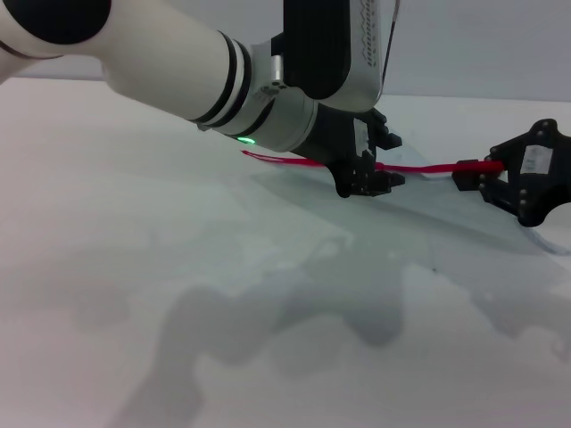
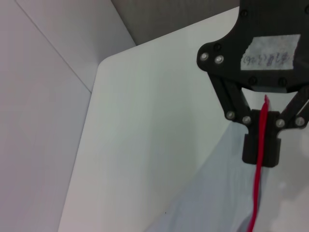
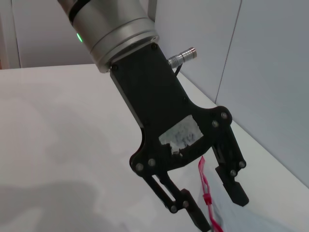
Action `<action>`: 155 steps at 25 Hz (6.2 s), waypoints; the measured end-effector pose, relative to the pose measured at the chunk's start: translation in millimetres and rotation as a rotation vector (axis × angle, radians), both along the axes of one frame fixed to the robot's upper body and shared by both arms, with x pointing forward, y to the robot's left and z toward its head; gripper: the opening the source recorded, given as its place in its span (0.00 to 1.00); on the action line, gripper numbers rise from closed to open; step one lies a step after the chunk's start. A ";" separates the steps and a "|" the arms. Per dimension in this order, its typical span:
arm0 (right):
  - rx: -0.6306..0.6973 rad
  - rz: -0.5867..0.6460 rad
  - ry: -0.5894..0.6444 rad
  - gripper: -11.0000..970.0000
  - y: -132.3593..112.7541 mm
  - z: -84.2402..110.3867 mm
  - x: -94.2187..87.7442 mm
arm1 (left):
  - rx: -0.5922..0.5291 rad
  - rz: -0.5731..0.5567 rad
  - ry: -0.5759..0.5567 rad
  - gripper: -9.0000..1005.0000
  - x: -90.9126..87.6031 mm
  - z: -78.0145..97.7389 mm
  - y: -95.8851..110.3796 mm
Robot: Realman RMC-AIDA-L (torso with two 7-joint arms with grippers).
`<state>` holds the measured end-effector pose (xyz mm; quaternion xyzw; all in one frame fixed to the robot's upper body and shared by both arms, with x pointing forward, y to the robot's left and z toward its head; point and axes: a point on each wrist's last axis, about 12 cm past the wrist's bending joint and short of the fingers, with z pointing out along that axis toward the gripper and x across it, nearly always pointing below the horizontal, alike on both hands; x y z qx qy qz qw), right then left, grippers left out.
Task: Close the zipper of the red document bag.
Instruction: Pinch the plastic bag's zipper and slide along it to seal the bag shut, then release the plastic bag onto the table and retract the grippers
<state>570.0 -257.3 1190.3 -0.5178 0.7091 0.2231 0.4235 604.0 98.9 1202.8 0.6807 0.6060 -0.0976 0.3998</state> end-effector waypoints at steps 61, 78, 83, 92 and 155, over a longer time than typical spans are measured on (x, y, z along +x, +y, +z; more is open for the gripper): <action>-0.008 -0.005 -0.003 0.05 -0.4 -0.2 2.8 | 0.011 -0.009 -0.007 0.19 0.6 -5.8 1.3; -0.017 -0.017 0.007 0.05 -3.5 -3.4 3.2 | 0.005 -0.004 -0.009 0.18 -0.1 -4.6 2.4; -0.016 -0.020 0.005 0.05 -4.3 -2.9 3.4 | 0.007 -0.008 -0.007 0.11 -1.0 -4.0 2.3; -0.015 -0.020 0.000 0.05 -4.5 -1.4 3.7 | 0.009 -0.008 -0.007 0.08 -1.0 -4.3 2.7; 0.004 -0.197 0.003 0.08 -62.9 -2.8 5.7 | -0.086 0.330 0.072 0.15 5.1 -22.0 107.3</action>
